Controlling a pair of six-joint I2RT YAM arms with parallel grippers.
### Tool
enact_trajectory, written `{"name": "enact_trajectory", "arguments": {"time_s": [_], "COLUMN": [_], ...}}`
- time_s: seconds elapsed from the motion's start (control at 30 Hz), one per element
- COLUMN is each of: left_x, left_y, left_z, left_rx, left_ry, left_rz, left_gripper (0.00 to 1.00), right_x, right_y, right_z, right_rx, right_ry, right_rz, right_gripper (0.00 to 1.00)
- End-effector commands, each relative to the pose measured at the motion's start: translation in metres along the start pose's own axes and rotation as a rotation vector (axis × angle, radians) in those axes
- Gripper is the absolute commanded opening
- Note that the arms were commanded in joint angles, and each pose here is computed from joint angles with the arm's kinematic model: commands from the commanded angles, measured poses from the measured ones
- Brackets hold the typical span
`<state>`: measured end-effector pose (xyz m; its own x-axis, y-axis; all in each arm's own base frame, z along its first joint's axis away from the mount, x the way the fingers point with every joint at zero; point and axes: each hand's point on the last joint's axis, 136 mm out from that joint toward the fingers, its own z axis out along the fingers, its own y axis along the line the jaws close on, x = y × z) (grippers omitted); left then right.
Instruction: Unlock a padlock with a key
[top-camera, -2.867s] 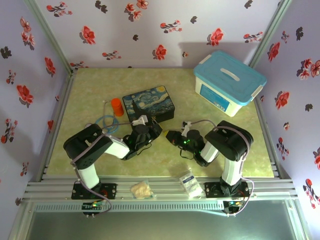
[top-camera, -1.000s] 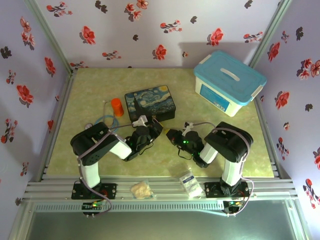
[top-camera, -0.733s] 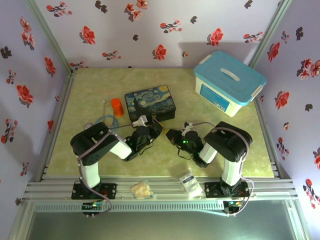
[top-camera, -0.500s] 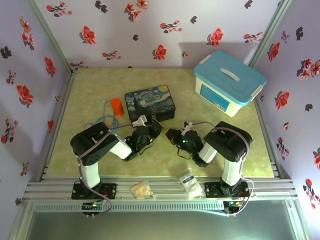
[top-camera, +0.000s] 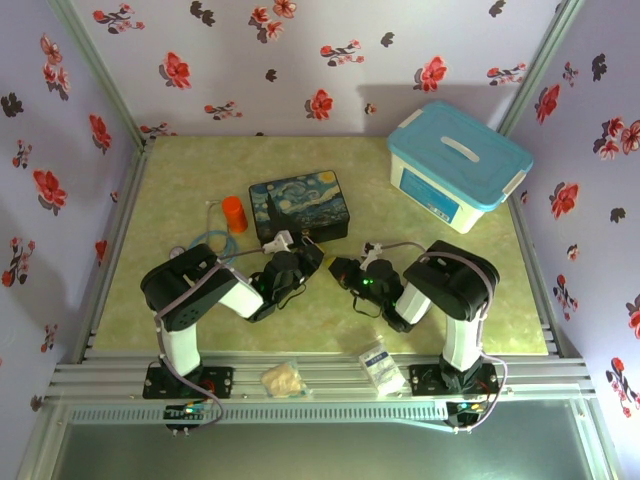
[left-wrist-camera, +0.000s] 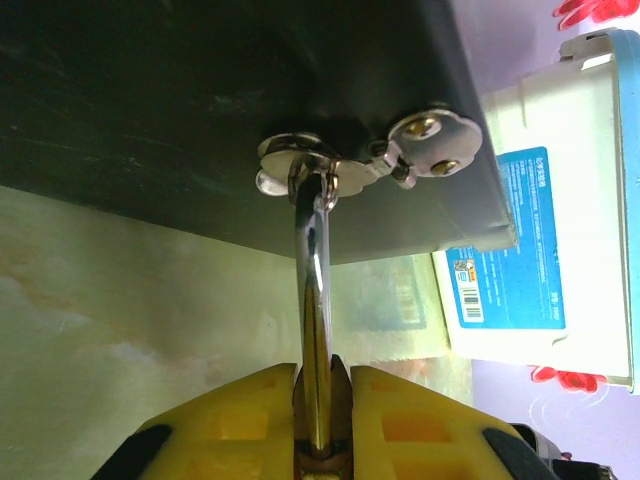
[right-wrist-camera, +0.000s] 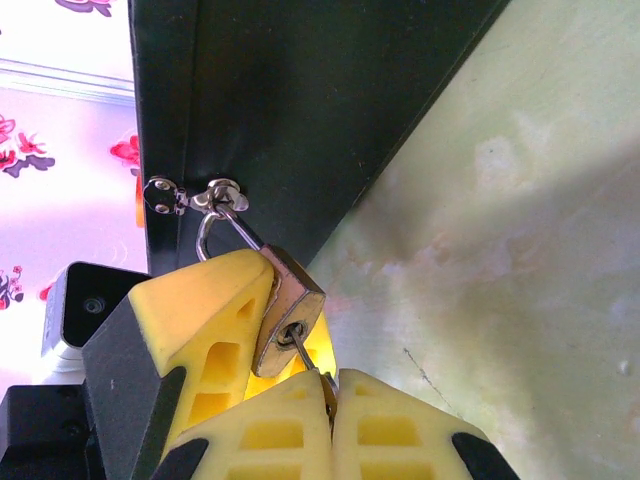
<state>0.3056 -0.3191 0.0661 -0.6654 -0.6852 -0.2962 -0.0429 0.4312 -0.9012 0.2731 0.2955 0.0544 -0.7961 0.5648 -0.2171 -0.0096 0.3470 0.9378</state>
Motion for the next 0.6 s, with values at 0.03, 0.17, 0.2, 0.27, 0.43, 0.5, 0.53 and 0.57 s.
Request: {"name": "enact_trajectory", "arguments": {"time_s": [0.03, 0.17, 0.2, 0.27, 0.43, 0.5, 0.53, 0.57], "left_x": [0.008, 0.011, 0.011, 0.010, 0.011, 0.012, 0.011, 0.011], "left_y": [-0.050, -0.052, -0.053, -0.058, -0.064, -0.065, -0.065, -0.067], "left_z": [-0.001, -0.003, -0.004, -0.004, -0.002, -0.002, -0.003, -0.003], "left_rx": [0.173, 0.184, 0.187, 0.199, 0.218, 0.223, 0.222, 0.226], "left_ry": [0.042, 0.053, 0.053, 0.050, 0.057, 0.059, 0.059, 0.057], "left_rz": [-0.011, -0.026, -0.026, -0.030, -0.041, -0.045, -0.044, -0.046], "left_gripper": [0.00, 0.00, 0.00, 0.00, 0.00, 0.00, 0.00, 0.00], "right_x": [0.002, -0.006, -0.009, -0.011, -0.006, -0.005, -0.006, -0.007], "right_y": [0.014, 0.029, 0.032, 0.036, 0.046, 0.047, 0.048, 0.048], "right_z": [0.008, 0.012, 0.014, 0.017, 0.021, 0.018, 0.016, 0.014], "right_rx": [-0.059, -0.115, -0.127, -0.140, -0.172, -0.173, -0.173, -0.172], "right_ry": [0.047, 0.082, 0.088, 0.097, 0.163, 0.166, 0.160, 0.148], "right_rz": [-0.024, -0.023, -0.017, -0.009, 0.071, 0.083, 0.085, 0.093], "right_gripper": [0.00, 0.00, 0.00, 0.00, 0.00, 0.00, 0.00, 0.00]}}
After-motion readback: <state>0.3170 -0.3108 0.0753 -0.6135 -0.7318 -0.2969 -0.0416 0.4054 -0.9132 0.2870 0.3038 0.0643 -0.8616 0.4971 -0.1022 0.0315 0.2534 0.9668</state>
